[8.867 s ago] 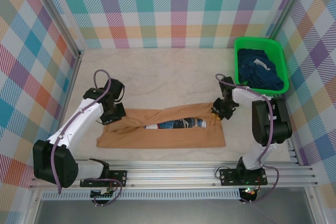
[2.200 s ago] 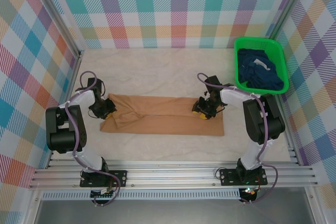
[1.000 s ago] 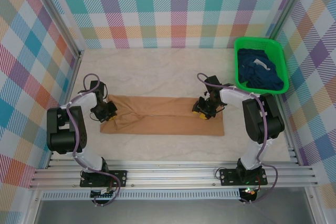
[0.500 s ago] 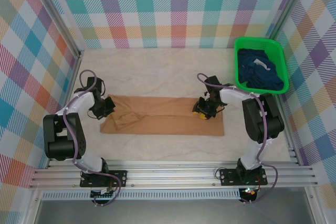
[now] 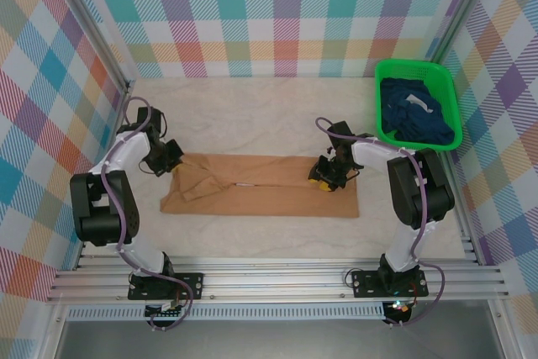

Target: Fold and stack the t-shirts

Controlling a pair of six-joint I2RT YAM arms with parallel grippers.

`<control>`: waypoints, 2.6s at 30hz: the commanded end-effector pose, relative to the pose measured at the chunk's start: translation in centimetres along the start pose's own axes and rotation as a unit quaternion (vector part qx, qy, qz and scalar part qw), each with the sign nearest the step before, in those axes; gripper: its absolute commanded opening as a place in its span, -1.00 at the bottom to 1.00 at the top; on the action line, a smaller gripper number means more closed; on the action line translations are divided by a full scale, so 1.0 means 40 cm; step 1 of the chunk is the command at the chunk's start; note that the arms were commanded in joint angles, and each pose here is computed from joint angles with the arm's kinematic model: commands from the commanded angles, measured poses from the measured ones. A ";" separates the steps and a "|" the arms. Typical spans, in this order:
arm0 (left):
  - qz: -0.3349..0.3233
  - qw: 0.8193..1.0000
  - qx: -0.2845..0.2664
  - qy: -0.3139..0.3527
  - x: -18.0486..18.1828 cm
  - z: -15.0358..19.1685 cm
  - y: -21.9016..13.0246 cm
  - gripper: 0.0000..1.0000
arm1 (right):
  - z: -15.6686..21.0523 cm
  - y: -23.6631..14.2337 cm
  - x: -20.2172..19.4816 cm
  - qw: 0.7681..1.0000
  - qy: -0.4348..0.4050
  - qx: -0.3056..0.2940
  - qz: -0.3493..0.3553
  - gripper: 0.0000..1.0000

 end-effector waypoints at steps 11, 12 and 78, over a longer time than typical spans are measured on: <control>-0.018 0.999 0.035 -0.018 -0.032 -0.035 0.003 -1.00 | 0.012 0.022 -0.012 1.000 0.010 0.023 0.017 -0.25; -0.018 0.999 0.037 -0.019 -0.033 -0.037 0.003 -1.00 | 0.012 0.022 -0.012 1.000 0.010 0.023 0.017 -0.25; -0.031 0.973 0.082 0.213 -0.117 0.221 0.112 -0.41 | 0.021 0.012 -0.006 1.000 0.005 0.023 0.008 -0.24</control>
Point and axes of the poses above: each hand's point on the last joint's axis, 136 mm out from that joint toward the fingers, its own y axis out along the fingers, its own x axis along the line the jaws close on, z = x × y, the point moved 2 cm from there along -y, back along the fingers, and after that the axes turned 4 degrees about -y, right-handed, at the moved point
